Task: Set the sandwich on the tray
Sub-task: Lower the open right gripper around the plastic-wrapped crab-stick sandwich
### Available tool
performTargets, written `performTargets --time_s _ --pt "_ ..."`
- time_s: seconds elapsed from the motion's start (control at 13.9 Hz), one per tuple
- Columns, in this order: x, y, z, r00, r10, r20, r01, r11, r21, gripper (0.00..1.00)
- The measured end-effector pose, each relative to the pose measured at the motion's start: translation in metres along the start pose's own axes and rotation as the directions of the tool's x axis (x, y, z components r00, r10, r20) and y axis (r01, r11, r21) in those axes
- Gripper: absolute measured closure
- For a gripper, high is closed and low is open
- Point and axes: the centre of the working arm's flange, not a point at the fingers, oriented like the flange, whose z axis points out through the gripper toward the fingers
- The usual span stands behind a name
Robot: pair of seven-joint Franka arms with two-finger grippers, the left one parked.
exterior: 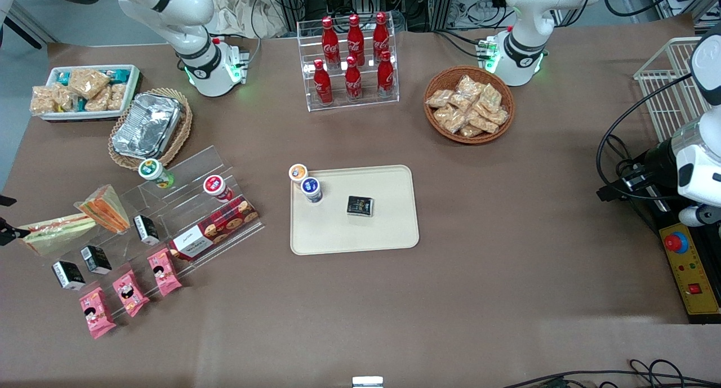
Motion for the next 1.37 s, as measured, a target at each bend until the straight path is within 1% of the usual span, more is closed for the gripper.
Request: performTargets --time_s 0.29,0.65,0.86,1.3,1.37 --pt "0.006 -0.011 0.017 1.0 0.026 -0.001 -0.026 0.999 0.037 0.01" --pt "0.016 -0.003 0.025 0.999 0.049 -0.007 -0.048 0.998 0.04 0.01" --pt "0.019 -0.002 0.031 0.998 0.063 0.005 -0.063 0.996 0.056 0.03" --pt "0.024 -0.005 0.052 0.997 0.072 0.014 -0.073 0.996 0.042 0.06" --pt "0.026 -0.003 0.053 0.997 0.079 0.015 -0.079 0.996 0.041 0.07"
